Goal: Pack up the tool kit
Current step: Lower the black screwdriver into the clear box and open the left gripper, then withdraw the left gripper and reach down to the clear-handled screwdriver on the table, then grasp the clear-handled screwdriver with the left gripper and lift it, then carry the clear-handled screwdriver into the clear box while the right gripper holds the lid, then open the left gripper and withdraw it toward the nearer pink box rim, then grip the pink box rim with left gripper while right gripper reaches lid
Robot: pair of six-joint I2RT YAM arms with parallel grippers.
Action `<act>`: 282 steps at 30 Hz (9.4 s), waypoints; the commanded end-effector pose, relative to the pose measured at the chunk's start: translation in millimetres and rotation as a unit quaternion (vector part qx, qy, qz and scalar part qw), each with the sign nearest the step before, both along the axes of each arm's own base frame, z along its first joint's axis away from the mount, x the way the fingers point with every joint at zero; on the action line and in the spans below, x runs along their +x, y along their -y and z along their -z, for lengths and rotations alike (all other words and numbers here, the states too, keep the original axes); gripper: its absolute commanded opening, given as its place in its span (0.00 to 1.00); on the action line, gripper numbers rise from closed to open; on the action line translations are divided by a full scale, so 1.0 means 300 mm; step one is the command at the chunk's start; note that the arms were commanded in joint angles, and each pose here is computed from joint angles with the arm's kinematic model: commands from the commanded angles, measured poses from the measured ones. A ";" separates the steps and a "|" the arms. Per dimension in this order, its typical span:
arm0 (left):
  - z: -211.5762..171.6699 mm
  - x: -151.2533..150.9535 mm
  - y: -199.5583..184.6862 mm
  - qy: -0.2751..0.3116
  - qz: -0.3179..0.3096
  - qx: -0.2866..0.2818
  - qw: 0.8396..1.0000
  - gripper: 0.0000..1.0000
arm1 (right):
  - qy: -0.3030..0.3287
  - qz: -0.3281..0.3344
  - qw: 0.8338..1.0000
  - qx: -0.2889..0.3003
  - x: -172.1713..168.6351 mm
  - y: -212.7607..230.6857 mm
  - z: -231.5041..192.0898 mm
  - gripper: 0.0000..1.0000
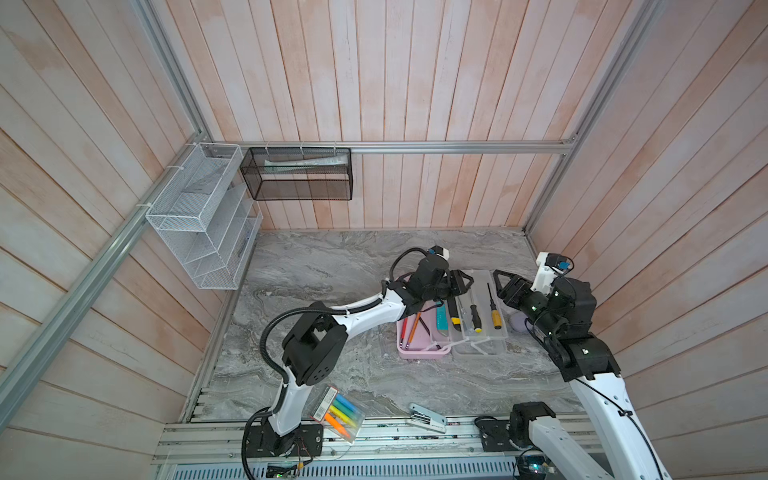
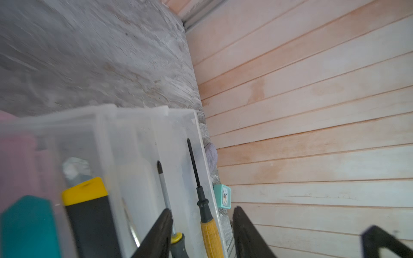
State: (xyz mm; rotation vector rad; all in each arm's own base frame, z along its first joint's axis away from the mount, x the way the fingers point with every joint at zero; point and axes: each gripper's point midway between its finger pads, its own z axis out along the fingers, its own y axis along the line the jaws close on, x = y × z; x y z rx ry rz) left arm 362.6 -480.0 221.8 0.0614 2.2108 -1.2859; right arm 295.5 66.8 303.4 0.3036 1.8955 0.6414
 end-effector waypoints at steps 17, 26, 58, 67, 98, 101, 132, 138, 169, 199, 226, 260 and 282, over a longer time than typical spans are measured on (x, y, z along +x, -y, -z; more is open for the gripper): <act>0.290 -0.338 -0.791 -0.051 -0.168 0.341 0.923 0.59 | -0.046 -0.079 0.995 -0.044 0.043 -0.220 0.119 0.61; 0.468 -0.373 -0.770 -0.096 -0.155 0.351 0.918 0.53 | -0.047 -0.081 0.995 -0.045 0.034 -0.219 0.132 0.60; 0.693 -0.339 -0.752 -0.128 -0.143 0.402 0.895 0.33 | -0.051 -0.076 0.995 -0.038 0.026 -0.214 0.182 0.59; 0.731 -0.348 -0.774 -0.139 -0.140 0.417 0.887 0.25 | -0.051 -0.075 0.995 -0.037 0.023 -0.212 0.194 0.59; 0.033 -0.305 -0.747 0.005 -0.166 0.240 0.956 0.00 | -0.017 -0.037 0.999 -0.030 0.037 -0.144 0.064 0.58; -0.052 -0.264 -0.627 0.042 -0.147 0.192 0.969 0.00 | -0.020 -0.013 1.000 -0.005 0.044 -0.076 0.059 0.58; 0.021 -0.176 0.159 0.024 -0.007 0.044 0.999 0.00 | -0.010 0.048 0.998 0.026 -0.045 0.100 0.051 0.58; 0.071 -0.180 0.208 -0.003 0.001 0.040 0.999 0.00 | -0.015 0.045 0.999 0.028 -0.062 0.096 0.084 0.58; 0.223 -0.202 0.287 -0.064 0.025 0.064 0.996 0.24 | -0.012 0.043 0.999 0.017 -0.076 0.098 0.124 0.59; 0.161 0.187 -0.621 0.053 -0.187 0.302 0.933 0.32 | -0.047 0.064 0.997 0.004 0.065 0.130 0.117 0.62; 0.435 0.241 -0.535 -0.002 -0.083 0.322 0.943 0.33 | -0.074 0.054 0.996 0.004 0.146 0.120 0.199 0.62; 0.461 0.344 -0.918 -0.052 -0.220 0.339 0.913 0.00 | -0.179 0.023 0.982 0.063 0.056 0.083 0.517 0.52; 0.487 0.317 -0.901 -0.066 -0.210 0.313 0.924 0.00 | -0.268 -0.069 0.959 0.059 -0.067 -0.094 0.761 0.37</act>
